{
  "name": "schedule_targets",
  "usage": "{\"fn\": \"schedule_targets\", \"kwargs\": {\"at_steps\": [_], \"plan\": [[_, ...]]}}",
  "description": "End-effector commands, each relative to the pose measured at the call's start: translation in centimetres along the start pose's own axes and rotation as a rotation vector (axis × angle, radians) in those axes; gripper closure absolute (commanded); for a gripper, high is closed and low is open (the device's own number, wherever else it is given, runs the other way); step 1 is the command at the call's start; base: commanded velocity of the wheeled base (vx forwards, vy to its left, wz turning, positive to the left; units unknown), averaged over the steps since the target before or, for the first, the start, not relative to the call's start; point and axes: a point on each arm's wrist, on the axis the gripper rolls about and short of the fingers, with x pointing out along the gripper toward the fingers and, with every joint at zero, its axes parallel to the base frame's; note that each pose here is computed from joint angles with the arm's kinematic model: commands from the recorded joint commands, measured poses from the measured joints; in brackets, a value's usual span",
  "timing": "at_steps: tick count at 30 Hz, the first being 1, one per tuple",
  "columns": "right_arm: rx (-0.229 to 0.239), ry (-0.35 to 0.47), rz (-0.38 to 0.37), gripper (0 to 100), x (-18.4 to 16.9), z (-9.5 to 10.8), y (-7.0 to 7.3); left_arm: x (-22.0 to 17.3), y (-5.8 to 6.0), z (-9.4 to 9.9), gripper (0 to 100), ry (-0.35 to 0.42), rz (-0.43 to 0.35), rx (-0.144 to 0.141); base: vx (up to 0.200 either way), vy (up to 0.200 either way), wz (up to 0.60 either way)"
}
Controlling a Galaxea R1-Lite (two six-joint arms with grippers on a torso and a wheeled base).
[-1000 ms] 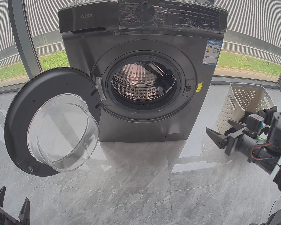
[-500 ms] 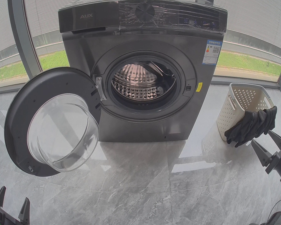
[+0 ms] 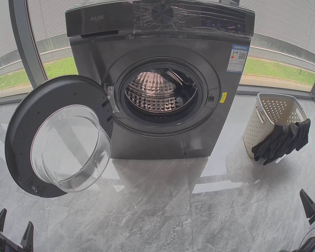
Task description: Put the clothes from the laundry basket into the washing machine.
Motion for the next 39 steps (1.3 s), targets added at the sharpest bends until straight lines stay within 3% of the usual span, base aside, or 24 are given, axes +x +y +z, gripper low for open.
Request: {"fn": "schedule_targets", "kwargs": {"at_steps": [1, 5, 10, 15, 19, 23, 28, 39], "plan": [[-0.021, -0.094, -0.054, 0, -3.9, -3.2, -0.1, 0.0, 0.0, -0.5, 0, 0.000, 0.000, 0.000, 0.000, 0.000, 0.00], [-0.018, -0.101, -0.088, 0, -3.9, -3.0, -0.1, 0.0, 0.0, -0.5, 0, 0.000, 0.003, 0.002, 0.000, 0.000, 0.00], [-0.008, -0.114, -0.210, 0, -4.0, -2.9, -0.4, 0.0, 0.0, -0.5, 0, 0.000, 0.002, 0.002, 0.000, 0.000, 0.00], [-0.007, -0.112, -0.227, 0, -4.0, -2.9, -0.4, 0.0, 0.0, -0.5, 0, 0.000, 0.003, 0.002, 0.000, 0.000, 0.00], [-0.026, -0.118, -0.302, 0, -4.1, -2.9, -0.1, 0.0, 0.0, -0.5, 0, 0.000, 0.002, 0.002, 0.000, 0.000, 0.00], [-0.032, -0.064, -0.191, 0, -4.5, -4.4, 0.3, 0.0, 0.0, -0.5, 0, 0.000, 0.002, 0.000, 0.000, 0.000, 0.00], [0.002, -0.027, -0.170, 0, -4.5, -4.8, 0.3, 0.0, 0.0, -0.5, 0, -0.002, 0.002, 0.000, 0.000, 0.000, 0.00], [0.002, -0.024, -0.147, 0, -4.5, -4.8, 0.3, 0.0, 0.0, -0.5, 0, 0.000, 0.003, 0.000, 0.000, -0.036, 0.00]]}}
